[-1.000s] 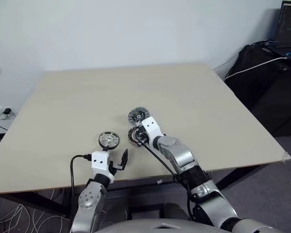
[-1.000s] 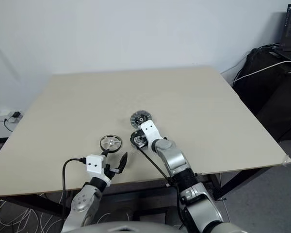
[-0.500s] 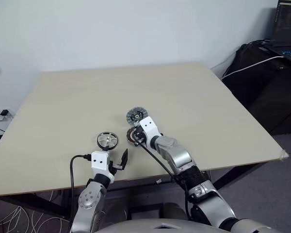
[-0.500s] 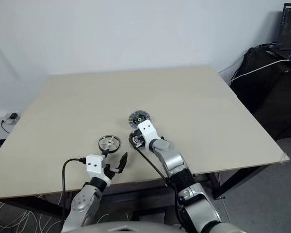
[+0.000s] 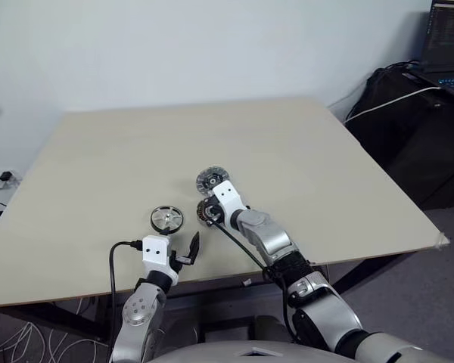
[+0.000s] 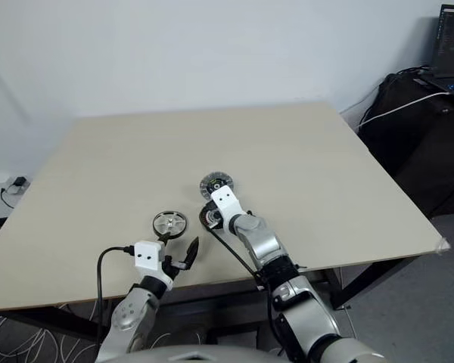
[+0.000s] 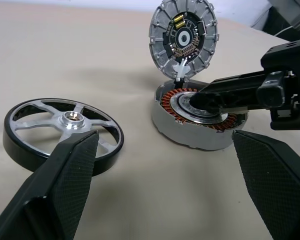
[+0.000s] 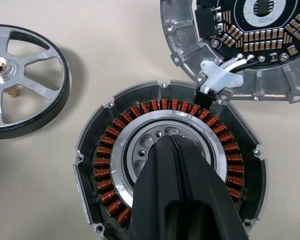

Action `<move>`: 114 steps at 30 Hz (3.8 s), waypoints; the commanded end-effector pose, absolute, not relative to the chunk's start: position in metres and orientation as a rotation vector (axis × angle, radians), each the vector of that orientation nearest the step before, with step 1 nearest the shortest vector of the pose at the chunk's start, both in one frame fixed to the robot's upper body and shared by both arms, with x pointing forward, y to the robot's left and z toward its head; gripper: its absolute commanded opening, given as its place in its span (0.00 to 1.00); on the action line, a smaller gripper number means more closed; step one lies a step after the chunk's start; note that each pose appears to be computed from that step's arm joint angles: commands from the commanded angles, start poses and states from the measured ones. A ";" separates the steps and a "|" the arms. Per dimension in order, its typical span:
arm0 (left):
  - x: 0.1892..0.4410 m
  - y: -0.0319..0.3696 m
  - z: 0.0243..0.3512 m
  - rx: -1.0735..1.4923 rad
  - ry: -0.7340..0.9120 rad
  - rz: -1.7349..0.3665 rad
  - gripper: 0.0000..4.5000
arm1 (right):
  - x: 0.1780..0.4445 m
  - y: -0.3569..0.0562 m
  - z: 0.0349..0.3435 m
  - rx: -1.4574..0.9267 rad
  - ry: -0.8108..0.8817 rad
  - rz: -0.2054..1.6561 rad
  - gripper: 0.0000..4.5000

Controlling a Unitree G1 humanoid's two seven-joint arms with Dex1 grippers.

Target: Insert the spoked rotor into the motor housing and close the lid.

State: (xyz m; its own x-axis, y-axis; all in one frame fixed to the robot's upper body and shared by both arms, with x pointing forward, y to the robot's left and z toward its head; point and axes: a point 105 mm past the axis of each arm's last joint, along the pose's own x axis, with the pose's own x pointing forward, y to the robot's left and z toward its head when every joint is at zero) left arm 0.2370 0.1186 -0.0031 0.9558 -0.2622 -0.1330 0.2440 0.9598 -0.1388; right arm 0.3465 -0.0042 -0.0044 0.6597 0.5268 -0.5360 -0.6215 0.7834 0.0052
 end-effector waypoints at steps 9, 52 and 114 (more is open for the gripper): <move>0.240 0.128 0.009 -0.118 0.097 -0.194 1.00 | 0.331 0.017 0.064 -0.072 0.196 0.835 0.00; 0.285 0.161 -0.018 -0.814 0.345 0.120 0.07 | 0.278 -0.067 0.052 -0.042 0.190 0.688 0.00; 0.330 0.052 0.033 -0.590 0.560 -0.195 0.29 | 0.279 -0.069 0.053 -0.026 0.185 0.653 0.00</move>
